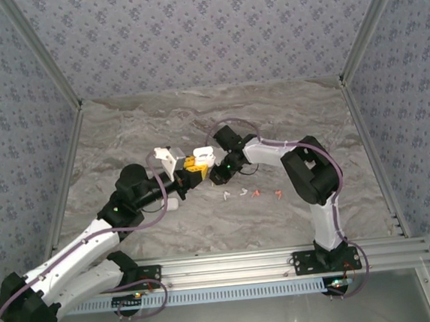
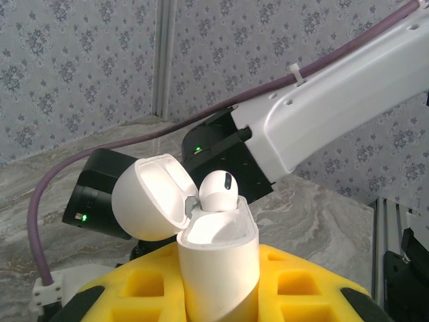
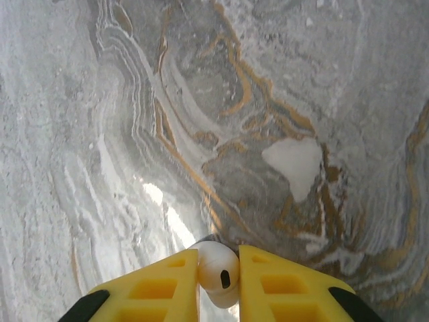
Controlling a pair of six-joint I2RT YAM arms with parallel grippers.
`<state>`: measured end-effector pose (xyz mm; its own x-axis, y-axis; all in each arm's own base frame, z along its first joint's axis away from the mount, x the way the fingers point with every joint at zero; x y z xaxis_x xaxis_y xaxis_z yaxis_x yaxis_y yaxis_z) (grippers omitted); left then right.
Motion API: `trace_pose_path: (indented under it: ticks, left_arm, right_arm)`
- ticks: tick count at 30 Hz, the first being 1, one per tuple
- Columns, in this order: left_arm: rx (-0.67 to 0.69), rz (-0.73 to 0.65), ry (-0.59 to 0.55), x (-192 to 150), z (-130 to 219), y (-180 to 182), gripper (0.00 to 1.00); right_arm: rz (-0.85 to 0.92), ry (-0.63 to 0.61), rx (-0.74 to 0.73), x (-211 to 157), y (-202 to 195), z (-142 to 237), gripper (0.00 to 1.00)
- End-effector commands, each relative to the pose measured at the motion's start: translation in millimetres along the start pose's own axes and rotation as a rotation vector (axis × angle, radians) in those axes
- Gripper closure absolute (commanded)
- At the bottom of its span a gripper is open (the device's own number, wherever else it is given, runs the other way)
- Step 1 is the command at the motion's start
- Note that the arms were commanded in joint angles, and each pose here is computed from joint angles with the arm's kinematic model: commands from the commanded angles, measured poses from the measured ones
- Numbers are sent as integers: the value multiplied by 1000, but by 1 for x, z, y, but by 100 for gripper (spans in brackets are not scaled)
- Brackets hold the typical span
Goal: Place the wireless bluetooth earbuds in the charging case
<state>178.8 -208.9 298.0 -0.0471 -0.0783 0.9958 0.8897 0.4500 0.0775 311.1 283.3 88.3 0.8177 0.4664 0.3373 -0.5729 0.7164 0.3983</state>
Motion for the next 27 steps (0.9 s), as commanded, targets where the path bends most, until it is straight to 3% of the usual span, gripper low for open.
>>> trace_pose_path:
  ticks: [1,5,17,22,27]
  left_arm:
    - [6,-25,-48,17,1,1,100]
    - [8,-19,-52,16,0,1,100]
    - [-20,11,-53,11,-13,3,100]
    - [-34,12,-48,10,-18,3,100]
    - [-51,8,-41,9,-23,3,100]
  right_arm:
    - [-19,-80,-19,5,4,30,81]
    - [-24,-233,-35,15,10,75,82]
    - [14,-624,-122,-8,43,216,82]
    - [71,-748,-85,-17,69,256,82]
    - [152,-802,-32,-18,94,272,82]
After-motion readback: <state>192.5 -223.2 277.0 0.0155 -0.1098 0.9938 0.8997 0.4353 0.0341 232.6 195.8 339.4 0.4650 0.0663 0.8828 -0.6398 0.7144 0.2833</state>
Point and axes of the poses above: each hand's point on the last joint's axis, 136 mm out from that joint toward the fingers, its own z axis back along the fingers, its own y axis along the line the jaws close on, x = y × z, the point moved 7 cm from there along z, back along the fingers, and after that the axes turned 15 degrees about -z, right-handed, at the moved point
